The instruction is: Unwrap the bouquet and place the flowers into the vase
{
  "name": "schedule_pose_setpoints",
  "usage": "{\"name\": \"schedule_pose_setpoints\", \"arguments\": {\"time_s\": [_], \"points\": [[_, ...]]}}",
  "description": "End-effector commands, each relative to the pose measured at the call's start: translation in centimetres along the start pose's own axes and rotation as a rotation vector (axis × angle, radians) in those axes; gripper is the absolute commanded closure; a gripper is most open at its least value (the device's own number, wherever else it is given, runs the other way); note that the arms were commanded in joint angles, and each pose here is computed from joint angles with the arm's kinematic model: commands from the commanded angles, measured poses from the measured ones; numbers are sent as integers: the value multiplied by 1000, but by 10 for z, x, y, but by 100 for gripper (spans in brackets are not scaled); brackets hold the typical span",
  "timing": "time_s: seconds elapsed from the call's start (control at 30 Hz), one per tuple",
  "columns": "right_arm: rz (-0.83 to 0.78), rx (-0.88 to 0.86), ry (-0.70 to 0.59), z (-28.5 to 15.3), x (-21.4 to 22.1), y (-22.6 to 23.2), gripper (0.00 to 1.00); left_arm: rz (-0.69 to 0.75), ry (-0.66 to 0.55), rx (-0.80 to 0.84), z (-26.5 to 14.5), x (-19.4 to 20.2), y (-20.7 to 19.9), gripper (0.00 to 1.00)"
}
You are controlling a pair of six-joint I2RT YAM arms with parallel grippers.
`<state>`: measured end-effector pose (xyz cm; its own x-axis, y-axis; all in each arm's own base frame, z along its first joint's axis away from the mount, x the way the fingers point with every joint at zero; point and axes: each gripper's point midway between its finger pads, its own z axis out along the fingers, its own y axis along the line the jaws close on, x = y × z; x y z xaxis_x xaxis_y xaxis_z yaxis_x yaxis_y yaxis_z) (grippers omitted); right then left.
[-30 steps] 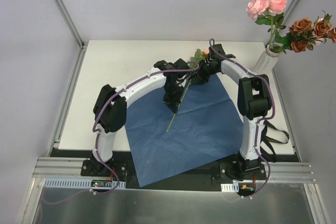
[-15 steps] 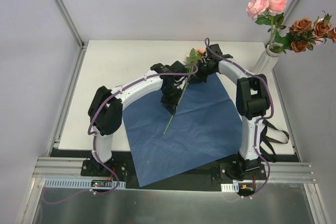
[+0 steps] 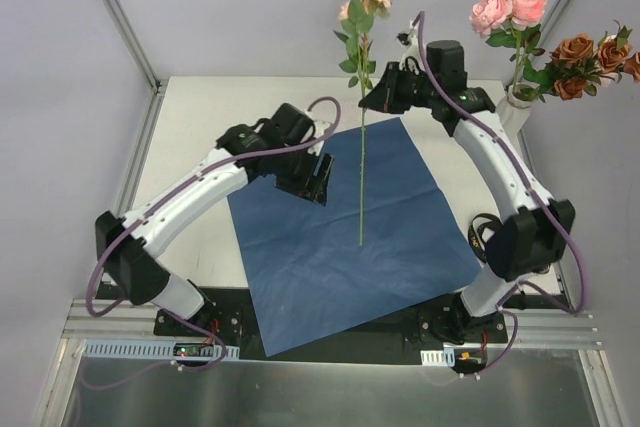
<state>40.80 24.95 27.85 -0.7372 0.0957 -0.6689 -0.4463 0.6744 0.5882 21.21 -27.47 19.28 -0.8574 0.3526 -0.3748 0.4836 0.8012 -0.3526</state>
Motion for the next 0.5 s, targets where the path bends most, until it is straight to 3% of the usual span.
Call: {"name": "schedule_pose_setpoints", "arguments": {"time_s": [0.0,0.23,0.33,0.47], "points": [[-343,-123,-230,-61,-48,73,100,41,-222,-56,-36,-39,23,36],[-734,-84,-486,-145,-93,129,100,48,-332,-49,-54,-64,46,33],[-875,59,-595,-183,-117,131,99,83,-331,-55,-51,-63,52,32],[-913,364,-758,-247,-162,110,100,136,-330,-54,-51,-62,58,32]]}}
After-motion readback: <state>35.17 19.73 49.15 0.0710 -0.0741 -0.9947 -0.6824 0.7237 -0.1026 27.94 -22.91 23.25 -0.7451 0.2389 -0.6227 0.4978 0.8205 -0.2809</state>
